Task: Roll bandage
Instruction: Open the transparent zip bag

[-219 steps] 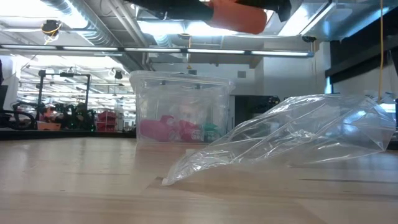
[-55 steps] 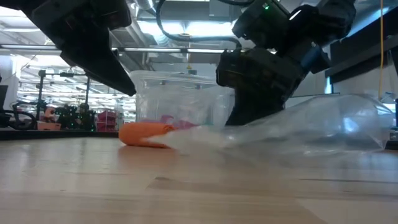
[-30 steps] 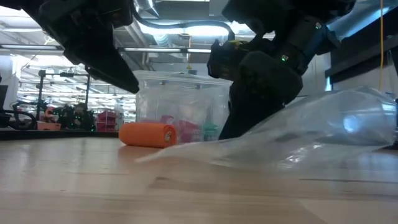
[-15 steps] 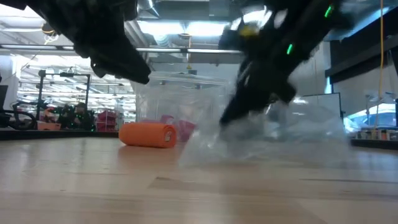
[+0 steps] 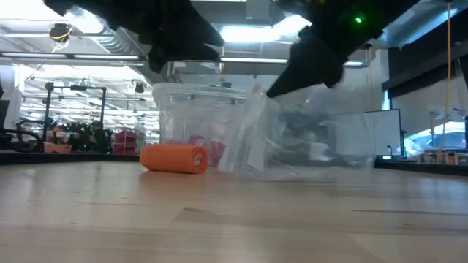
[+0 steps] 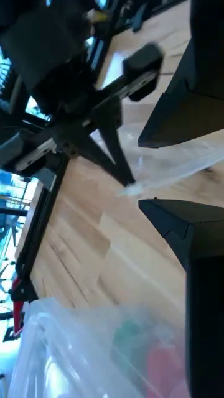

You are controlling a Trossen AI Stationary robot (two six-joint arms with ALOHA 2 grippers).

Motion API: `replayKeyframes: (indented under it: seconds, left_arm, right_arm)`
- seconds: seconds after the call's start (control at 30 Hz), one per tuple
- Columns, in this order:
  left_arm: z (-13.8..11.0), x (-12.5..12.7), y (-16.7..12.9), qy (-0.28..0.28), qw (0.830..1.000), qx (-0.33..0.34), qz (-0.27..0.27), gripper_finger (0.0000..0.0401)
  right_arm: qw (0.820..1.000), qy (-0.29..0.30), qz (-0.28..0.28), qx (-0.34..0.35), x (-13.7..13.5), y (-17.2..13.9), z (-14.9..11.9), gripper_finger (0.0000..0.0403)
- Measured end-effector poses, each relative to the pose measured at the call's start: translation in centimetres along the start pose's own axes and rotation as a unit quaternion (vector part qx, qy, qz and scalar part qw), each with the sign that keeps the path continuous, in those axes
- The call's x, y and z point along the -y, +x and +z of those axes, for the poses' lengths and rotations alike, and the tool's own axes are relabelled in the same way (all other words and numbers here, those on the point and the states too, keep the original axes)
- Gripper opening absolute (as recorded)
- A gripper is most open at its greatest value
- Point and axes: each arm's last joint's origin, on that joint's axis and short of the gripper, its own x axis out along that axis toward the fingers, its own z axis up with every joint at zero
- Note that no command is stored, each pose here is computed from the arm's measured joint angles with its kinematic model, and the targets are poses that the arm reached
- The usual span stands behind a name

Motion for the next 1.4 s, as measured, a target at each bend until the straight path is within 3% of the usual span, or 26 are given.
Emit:
replayKeyframes:
  seconds: [0.1,0.3,1.0,1.4]
  left_arm:
    - [0.5,-0.6,0.9,-0.021,1.0,-0.007,-0.013,0.0136]
    - [-0.5,-0.8,2.9,-0.035,0.998,-0.02,-0.04,0.0136]
    - [-1.0,-2.1,4.2,-0.048,0.999,-0.024,-0.007,0.0135]
    - [-0.6,-2.0,4.2,-0.025,1.0,-0.005,-0.016,0.0035]
  right_arm:
    - [1.0,0.004,-0.019,0.018,0.1,0.0,0.4,0.0002]
    - [0.999,0.003,-0.004,0.038,0.0,-0.1,1.0,0.0002]
    - [0.999,0.013,0.004,0.045,-0.1,-0.1,1.2,0.0002]
    - [0.998,0.026,0.005,0.057,-0.1,-0.1,1.5,0.0002]
